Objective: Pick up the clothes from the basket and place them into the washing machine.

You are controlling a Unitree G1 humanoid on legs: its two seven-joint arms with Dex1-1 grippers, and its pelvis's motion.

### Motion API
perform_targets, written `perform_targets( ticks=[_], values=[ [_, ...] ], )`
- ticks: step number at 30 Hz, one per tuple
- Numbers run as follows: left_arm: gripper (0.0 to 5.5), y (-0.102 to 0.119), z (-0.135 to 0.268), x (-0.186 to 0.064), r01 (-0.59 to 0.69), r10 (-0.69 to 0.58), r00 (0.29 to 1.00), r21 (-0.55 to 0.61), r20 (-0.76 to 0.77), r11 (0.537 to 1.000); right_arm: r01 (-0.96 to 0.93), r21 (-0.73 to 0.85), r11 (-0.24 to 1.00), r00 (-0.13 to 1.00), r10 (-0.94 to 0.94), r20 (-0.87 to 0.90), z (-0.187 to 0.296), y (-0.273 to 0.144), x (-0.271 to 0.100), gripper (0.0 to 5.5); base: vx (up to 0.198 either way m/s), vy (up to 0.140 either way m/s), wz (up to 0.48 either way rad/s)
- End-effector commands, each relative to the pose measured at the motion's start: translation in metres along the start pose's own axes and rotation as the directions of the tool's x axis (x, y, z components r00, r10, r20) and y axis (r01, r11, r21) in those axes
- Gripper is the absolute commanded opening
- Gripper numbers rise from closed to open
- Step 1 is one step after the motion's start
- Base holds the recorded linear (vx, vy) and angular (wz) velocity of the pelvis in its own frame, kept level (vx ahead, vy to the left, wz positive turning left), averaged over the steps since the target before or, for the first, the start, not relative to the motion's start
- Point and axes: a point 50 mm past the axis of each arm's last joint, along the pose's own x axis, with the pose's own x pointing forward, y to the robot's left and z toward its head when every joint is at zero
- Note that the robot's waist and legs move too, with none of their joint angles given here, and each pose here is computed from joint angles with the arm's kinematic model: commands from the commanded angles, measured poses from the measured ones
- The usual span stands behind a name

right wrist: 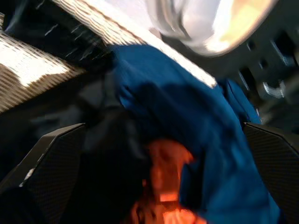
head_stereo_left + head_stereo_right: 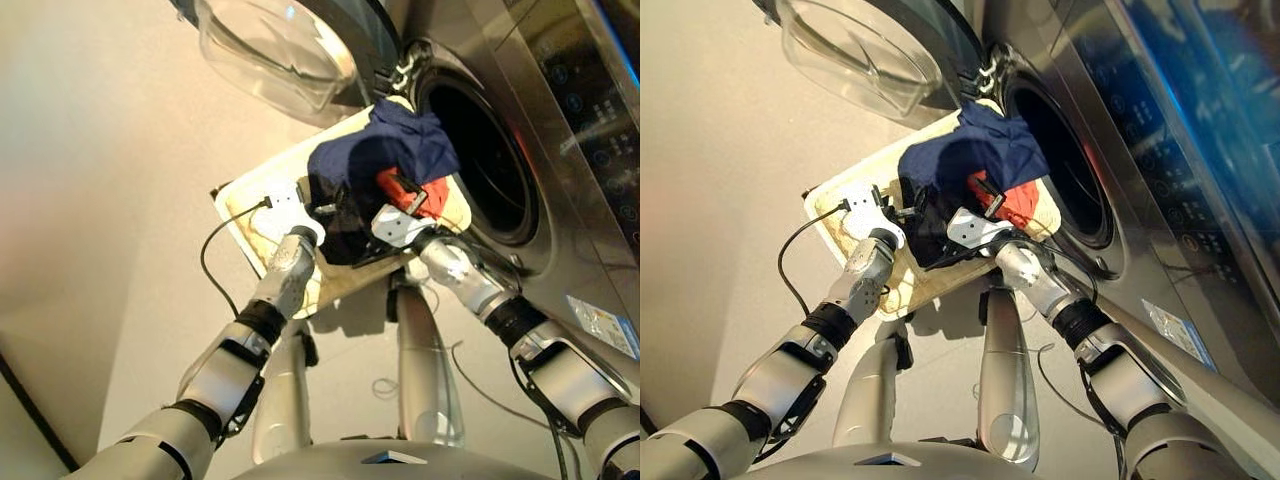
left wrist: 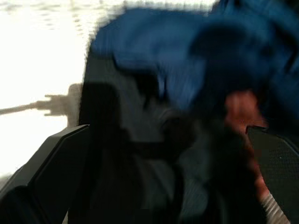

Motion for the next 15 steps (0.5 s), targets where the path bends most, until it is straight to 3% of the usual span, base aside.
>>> perform_targets(
  ticks=[1, 8, 15],
  values=[
    [5.5, -0.002, 0.037, 0.017, -0.01, 0.004, 0.994, 0.062, 0.106, 0.998, 0.084, 0.022, 0.996, 0.976, -0.086, 0.198, 0.042, -0.019, 0.012, 5.5, -0.009, 0.002, -0.299],
    [5.5, 0.013, 0.06, 0.025, -0.1, 0.087, 0.984, 0.086, 0.153, 0.991, 0.114, 0.082, 0.99, 0.953, -0.132, 0.272, 0.059, -0.027, 0.012, 5.5, 0.041, 0.0, -0.186],
    [5.5, 0.033, 0.075, 0.029, -0.213, 0.194, 0.966, 0.101, 0.168, 0.972, 0.115, 0.164, 0.98, 0.928, -0.165, 0.334, 0.071, -0.031, 0.008, 5.5, 0.0, 0.0, 0.0]
  ],
)
